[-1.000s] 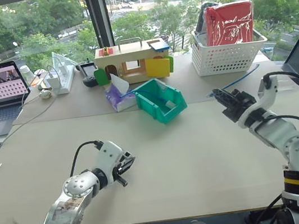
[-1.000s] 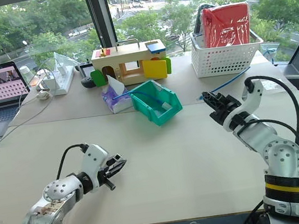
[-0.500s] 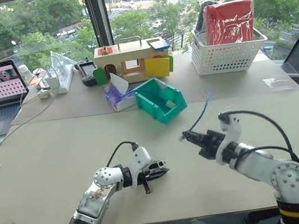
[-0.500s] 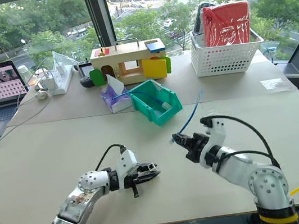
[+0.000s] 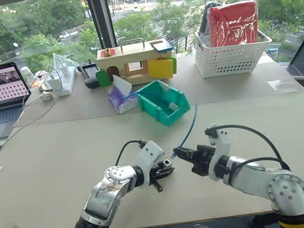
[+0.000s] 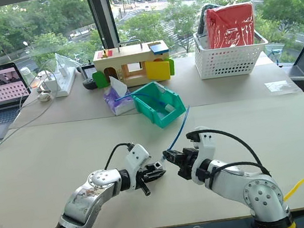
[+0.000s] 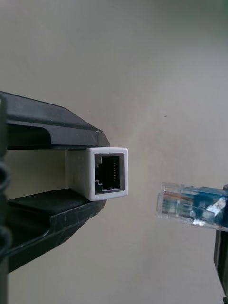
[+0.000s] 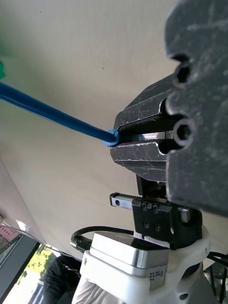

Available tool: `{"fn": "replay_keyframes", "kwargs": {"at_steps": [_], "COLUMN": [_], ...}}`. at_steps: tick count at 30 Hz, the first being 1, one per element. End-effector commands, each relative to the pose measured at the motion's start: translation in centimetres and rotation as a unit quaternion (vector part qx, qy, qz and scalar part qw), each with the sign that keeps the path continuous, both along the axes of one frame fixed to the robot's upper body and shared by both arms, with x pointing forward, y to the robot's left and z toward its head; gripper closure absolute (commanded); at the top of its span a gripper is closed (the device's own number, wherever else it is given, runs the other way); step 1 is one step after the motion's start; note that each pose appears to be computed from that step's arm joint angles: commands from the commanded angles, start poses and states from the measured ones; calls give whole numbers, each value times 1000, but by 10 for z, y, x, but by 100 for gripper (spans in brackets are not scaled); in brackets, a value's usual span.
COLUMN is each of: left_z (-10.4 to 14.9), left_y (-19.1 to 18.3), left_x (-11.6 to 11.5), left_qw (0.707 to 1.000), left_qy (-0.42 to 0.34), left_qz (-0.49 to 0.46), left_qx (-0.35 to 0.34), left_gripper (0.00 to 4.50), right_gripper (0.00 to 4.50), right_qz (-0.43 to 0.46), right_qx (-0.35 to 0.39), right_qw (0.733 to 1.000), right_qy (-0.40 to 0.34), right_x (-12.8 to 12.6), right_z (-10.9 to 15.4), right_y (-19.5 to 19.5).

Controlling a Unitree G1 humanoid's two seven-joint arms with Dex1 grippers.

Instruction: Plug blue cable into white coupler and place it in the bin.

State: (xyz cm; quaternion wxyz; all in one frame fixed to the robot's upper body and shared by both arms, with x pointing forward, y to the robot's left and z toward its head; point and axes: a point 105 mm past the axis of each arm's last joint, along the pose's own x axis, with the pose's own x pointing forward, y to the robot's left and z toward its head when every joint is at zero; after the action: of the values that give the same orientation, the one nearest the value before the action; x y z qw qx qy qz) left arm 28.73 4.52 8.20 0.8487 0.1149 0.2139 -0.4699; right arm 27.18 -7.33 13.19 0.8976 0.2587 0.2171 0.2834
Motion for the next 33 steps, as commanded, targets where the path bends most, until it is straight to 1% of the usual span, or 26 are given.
{"fn": "replay_keyframes", "kwargs": {"at_steps": [1,6,14,18,26,30,33], "left_z": [-4,-2,-2,-2,6,11,20], "left_y": [1,-2,-3,0,3,3,3], "left_x": [-1,0,-1,-2,-5,-6,-4], "left_qw": [1000,1000,999,999,999,999,999], "left_qy": [23,27,34,29,31,31,32], "left_qz": [16,12,12,17,20,17,14], "left_qx": [5,6,4,20,20,20,22], "left_gripper": [384,384,384,384,384,384,384], "right_gripper": [450,450,450,450,450,450,450], "right_qz": [8,16,31,39,55,76,81], "right_qx": [10,21,8,-28,-76,-150,-170], "right_qw": [1000,999,999,999,995,985,981], "right_qy": [-27,-19,-10,-11,-21,-49,-54], "right_x": [-1,1,3,3,2,1,0], "right_z": [12,7,-1,-7,-10,-11,-13], "right_y": [5,11,16,16,18,20,21]}}
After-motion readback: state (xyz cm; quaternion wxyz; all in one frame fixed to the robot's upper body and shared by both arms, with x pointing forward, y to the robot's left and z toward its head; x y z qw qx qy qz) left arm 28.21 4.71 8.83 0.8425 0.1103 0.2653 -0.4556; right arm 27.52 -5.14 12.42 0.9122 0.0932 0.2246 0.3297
